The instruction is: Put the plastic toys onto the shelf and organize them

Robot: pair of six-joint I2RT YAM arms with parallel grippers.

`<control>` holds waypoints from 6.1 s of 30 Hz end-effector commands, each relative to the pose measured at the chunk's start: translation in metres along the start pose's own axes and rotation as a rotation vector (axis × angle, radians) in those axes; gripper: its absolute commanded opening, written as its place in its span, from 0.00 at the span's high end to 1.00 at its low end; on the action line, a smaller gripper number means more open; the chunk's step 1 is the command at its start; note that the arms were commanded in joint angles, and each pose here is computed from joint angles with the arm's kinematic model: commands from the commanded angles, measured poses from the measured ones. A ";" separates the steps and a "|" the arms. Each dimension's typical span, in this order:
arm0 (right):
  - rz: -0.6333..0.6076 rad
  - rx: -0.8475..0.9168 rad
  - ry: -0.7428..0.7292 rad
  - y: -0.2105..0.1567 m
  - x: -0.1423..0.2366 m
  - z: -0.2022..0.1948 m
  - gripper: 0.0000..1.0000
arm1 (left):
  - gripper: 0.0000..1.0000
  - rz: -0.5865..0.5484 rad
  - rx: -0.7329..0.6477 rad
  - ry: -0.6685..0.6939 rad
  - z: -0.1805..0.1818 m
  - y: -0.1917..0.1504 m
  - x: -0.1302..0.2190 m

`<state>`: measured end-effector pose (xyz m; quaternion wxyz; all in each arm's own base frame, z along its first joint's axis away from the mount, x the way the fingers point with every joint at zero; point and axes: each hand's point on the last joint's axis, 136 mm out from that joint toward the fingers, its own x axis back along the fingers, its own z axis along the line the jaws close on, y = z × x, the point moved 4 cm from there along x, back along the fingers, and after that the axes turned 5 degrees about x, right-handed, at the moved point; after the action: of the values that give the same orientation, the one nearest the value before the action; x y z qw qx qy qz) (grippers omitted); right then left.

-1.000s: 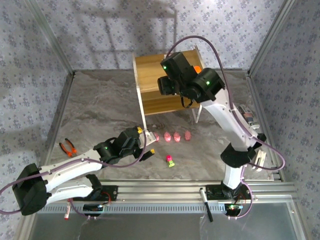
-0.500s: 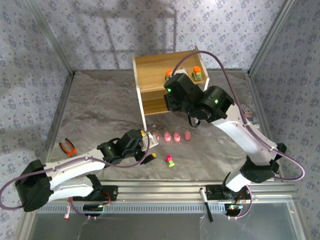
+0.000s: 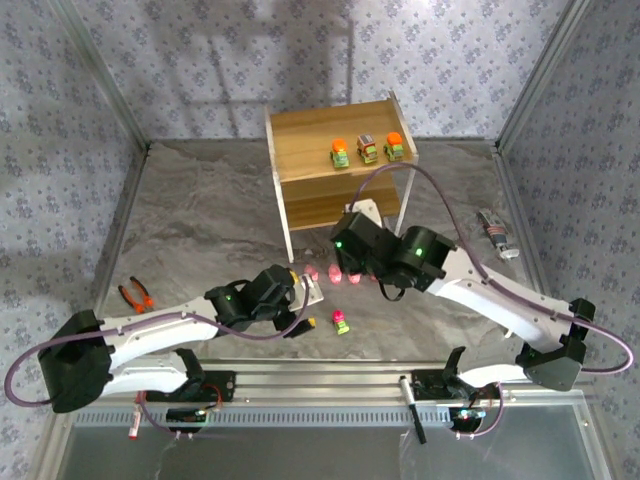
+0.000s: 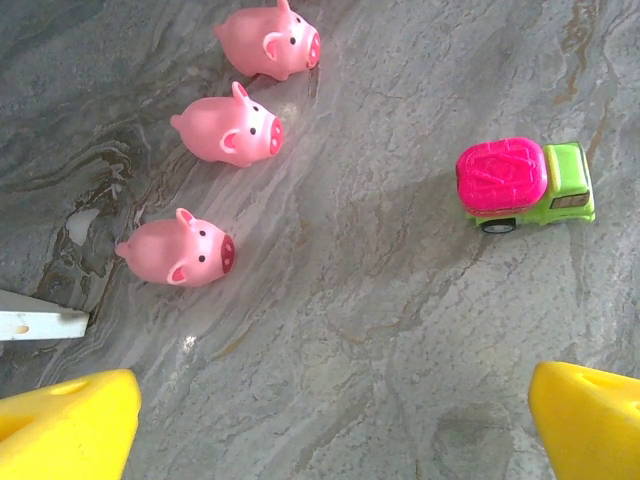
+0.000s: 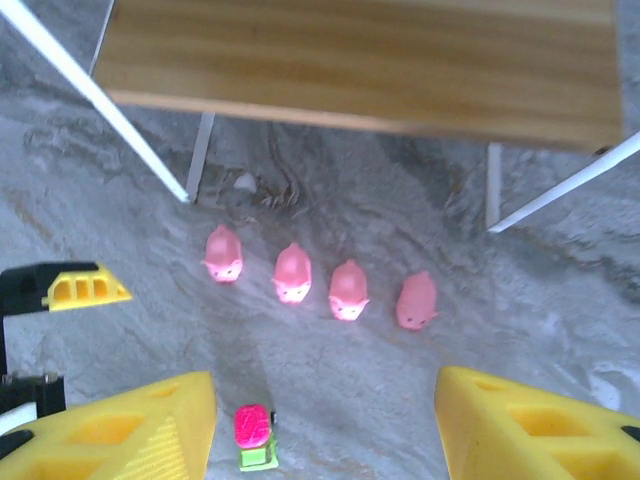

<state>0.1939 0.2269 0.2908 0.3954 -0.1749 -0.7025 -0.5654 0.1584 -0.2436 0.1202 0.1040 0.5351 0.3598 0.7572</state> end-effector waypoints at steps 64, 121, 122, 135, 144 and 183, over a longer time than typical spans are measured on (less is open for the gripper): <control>0.292 -0.091 0.150 -0.173 -0.117 0.066 0.35 | 0.00 0.043 0.297 -0.001 0.047 -0.002 -0.002; 0.391 0.057 0.076 -0.182 -0.141 0.069 0.58 | 0.00 0.055 0.300 0.013 0.050 -0.003 -0.003; 0.392 0.058 0.075 -0.181 -0.141 0.069 0.58 | 0.00 0.054 0.300 0.012 0.050 -0.003 -0.003; 0.359 0.059 0.056 -0.171 -0.129 0.067 0.68 | 0.00 0.051 0.296 0.008 0.049 -0.002 -0.002; 0.287 0.060 0.053 -0.137 -0.095 0.062 0.69 | 0.00 0.049 0.287 -0.007 0.047 -0.002 -0.002; -0.188 0.032 0.056 0.120 0.057 0.026 0.70 | 0.00 -0.046 0.121 0.209 0.052 0.016 0.008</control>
<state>0.2252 0.2781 0.4025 0.3741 -0.0854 -0.6883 -0.6156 0.1955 -0.2337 0.1368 0.0505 0.4839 0.4117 0.7705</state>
